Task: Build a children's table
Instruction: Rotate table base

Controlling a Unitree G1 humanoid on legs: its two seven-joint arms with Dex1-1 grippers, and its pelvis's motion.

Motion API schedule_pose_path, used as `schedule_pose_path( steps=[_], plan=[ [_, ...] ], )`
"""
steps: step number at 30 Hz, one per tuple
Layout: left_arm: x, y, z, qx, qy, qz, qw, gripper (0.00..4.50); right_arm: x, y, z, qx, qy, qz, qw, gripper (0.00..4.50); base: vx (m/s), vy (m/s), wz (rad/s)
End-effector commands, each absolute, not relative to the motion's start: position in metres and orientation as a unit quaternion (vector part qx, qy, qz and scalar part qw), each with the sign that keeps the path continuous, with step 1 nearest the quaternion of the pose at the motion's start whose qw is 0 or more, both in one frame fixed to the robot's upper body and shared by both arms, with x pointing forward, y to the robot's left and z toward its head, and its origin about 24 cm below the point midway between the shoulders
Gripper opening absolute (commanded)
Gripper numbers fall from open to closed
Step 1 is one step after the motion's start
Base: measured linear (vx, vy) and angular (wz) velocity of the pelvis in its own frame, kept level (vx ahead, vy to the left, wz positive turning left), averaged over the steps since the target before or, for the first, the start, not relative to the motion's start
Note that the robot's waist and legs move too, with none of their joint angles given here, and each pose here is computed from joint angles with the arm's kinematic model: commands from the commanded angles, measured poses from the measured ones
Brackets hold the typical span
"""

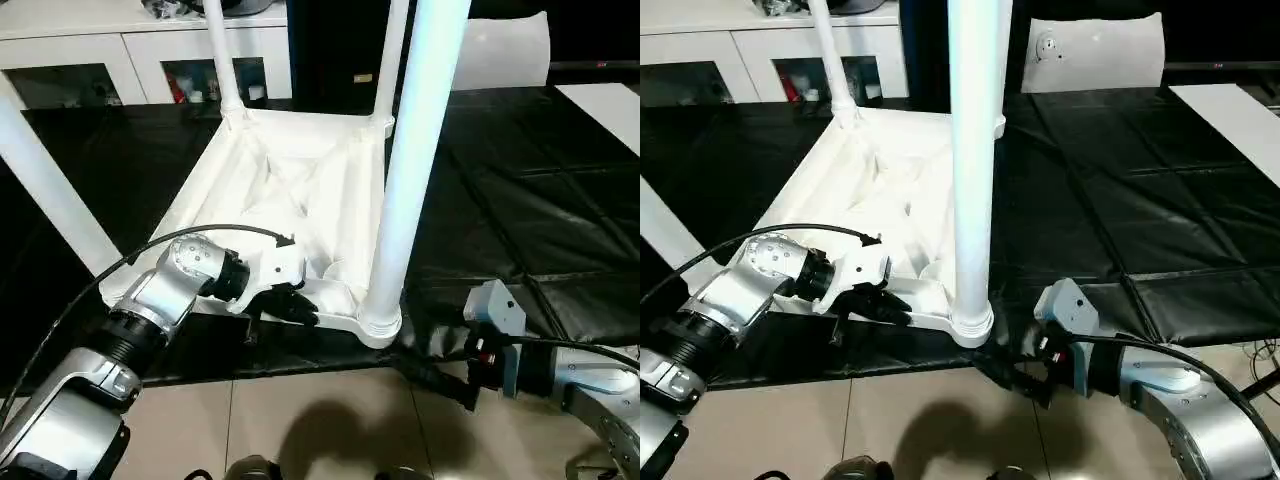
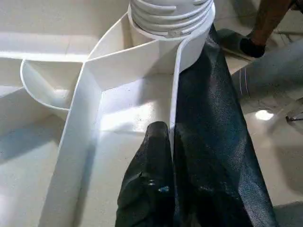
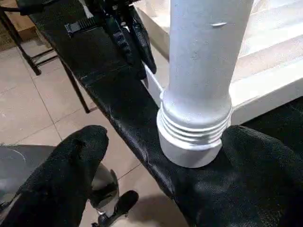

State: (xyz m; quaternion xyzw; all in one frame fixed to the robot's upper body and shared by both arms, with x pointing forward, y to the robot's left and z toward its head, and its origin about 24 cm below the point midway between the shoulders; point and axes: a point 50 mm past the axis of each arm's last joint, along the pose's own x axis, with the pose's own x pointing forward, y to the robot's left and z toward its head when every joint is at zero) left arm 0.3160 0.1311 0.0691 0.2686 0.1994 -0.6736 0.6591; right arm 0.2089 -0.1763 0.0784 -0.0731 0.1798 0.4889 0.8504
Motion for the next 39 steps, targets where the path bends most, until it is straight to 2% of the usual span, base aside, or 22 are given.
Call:
schedule_pose_path(
  steps=[1,14,18,19,20,21,25,29,33,38,39],
  plan=[
    [0.322,0.137,0.072,0.287,0.203,-0.656,0.668,0.06,0.212,-0.173,0.082,-0.082,0.165,0.489,0.853,4.5,0.0,0.0,0.0],
    [0.328,0.143,0.07,0.316,0.215,-0.631,0.675,0.06,0.218,-0.17,0.083,-0.083,0.153,0.484,0.858,4.5,0.0,0.0,0.0],
    [0.335,0.144,0.077,0.29,0.2,-0.6,0.718,0.06,0.22,-0.17,0.085,-0.081,0.149,0.482,0.859,4.5,0.0,0.0,0.0],
    [0.338,0.149,0.08,0.279,0.196,-0.572,0.747,0.06,0.222,-0.168,0.086,-0.083,0.144,0.476,0.864,4.5,0.0,0.0,0.0],
    [0.338,0.149,0.08,0.279,0.196,-0.572,0.747,0.06,0.222,-0.168,0.086,-0.083,0.144,0.476,0.864,4.5,0.0,0.0,0.0],
    [0.34,0.156,0.083,0.268,0.194,-0.545,0.771,0.06,0.225,-0.166,0.087,-0.084,0.137,0.466,0.87,4.5,0.0,0.0,0.0],
    [0.337,0.16,0.087,0.255,0.191,-0.527,0.788,0.06,0.228,-0.163,0.087,-0.078,0.127,0.454,0.878,4.5,0.0,0.0,0.0],
    [0.33,0.158,0.085,0.257,0.19,-0.543,0.777,0.06,0.229,-0.16,0.085,-0.077,0.127,0.452,0.88,4.5,0.0,0.0,0.0],
    [0.322,0.153,0.078,0.28,0.193,-0.571,0.747,0.06,0.23,-0.157,0.083,-0.077,0.127,0.453,0.879,4.5,0.0,0.0,0.0],
    [0.322,0.154,0.075,0.275,0.209,-0.561,0.753,0.06,0.231,-0.157,0.084,-0.078,0.125,0.451,0.88,4.5,0.0,0.0,0.0],
    [0.323,0.154,0.075,0.269,0.209,-0.561,0.754,0.31,0.231,-0.157,0.084,-0.079,0.125,0.451,0.88,4.5,0.0,0.0,0.0]
  ],
)
